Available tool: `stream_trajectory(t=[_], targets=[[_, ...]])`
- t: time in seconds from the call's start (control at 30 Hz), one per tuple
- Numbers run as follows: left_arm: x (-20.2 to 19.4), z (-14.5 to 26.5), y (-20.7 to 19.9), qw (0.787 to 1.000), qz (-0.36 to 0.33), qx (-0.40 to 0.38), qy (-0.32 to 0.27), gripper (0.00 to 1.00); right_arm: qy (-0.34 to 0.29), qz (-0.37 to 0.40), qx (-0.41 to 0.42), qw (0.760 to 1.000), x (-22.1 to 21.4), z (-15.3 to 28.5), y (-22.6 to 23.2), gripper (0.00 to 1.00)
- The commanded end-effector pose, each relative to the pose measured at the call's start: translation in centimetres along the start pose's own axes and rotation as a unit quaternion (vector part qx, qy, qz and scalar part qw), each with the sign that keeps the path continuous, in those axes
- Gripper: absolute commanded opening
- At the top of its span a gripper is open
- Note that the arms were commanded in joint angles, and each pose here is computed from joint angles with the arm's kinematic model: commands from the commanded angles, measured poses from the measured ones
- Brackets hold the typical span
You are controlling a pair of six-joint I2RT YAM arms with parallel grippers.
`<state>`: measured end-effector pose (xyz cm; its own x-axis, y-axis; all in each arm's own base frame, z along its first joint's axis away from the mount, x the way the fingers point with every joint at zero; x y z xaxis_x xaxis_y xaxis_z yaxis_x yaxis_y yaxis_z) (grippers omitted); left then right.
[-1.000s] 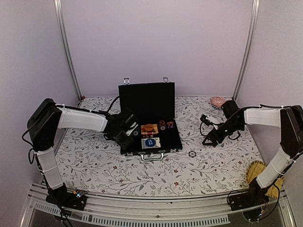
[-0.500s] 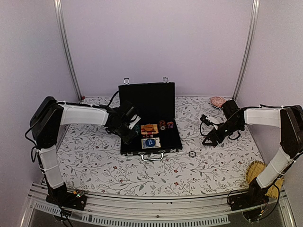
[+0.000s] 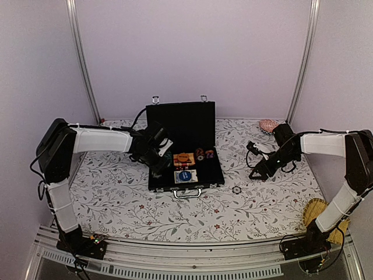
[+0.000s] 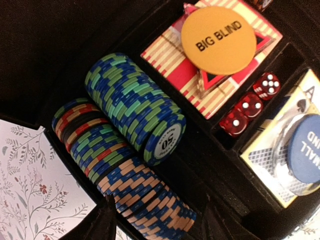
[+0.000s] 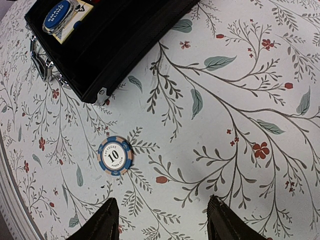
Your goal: Pack up texas hold em set
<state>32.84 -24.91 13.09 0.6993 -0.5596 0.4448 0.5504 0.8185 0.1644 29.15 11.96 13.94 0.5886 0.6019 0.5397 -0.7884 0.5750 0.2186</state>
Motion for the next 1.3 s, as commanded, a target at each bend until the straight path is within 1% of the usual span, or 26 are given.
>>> stream_trajectory(t=[0.0,0.07,0.13,0.23,0.3,0.37,0.47,0.57,0.73,0.93,1.17,1.27], targets=[[2.6,5.2,-0.2,0.997,0.013,-0.035,-0.065,0.59,0.003,0.004,0.006,1.0,0.1,0.1,0.3,0.61],[3.5,7.4,-1.0,0.995,0.013,-0.045,-0.088,0.59,0.006,0.009,0.002,1.0,0.5,0.6,0.3,0.61],[3.9,9.5,-1.7,0.993,0.016,-0.055,-0.107,0.59,0.019,0.032,0.002,0.999,0.9,0.7,0.8,0.61],[4.0,12.0,-2.9,0.988,0.026,-0.084,-0.125,0.58,0.066,0.092,-0.002,0.994,1.3,-0.1,2.3,0.6],[3.7,12.9,-3.8,0.986,0.033,-0.104,-0.126,0.57,0.098,0.135,0.001,0.986,1.3,-1.0,3.3,0.59],[3.2,13.5,-4.9,0.984,0.039,-0.122,-0.125,0.57,0.128,0.16,0.004,0.979,1.4,-2.1,4.0,0.57],[2.3,13.7,-6.4,0.983,0.04,-0.133,-0.118,0.56,0.175,0.183,0.006,0.967,1.0,-4.1,4.3,0.56],[1.4,13.6,-7.3,0.984,0.041,-0.133,-0.109,0.56,0.2,0.204,0.001,0.958,1.1,-5.5,4.8,0.56],[0.2,12.9,-7.5,0.986,0.043,-0.128,-0.099,0.56,0.212,0.232,0.006,0.949,1.6,-6.8,6.2,0.56],[0.0,12.7,-7.4,0.986,0.041,-0.123,-0.101,0.56,0.236,0.242,-0.015,0.941,1.3,-8.3,6.6,0.55],[0.1,12.4,-7.6,0.987,0.039,-0.122,-0.101,0.56,0.241,0.243,-0.015,0.939,1.4,-9.2,6.9,0.53],[0.0,12.3,-7.6,0.987,0.04,-0.121,-0.1,0.56,0.238,0.237,-0.029,0.942,1.6,-9.5,6.7,0.52]])
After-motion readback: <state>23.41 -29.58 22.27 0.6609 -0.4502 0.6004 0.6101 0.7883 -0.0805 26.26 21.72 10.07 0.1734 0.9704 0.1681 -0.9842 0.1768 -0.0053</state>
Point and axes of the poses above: each gripper's point midway between its finger pads, its own z axis back along the fingers, its own y axis along the line the jaws close on, x = y × z, the point moved 9 cm from there along z, back along the fingers, and after that the axes turned 3 degrees about z, right-handed, at the moved point
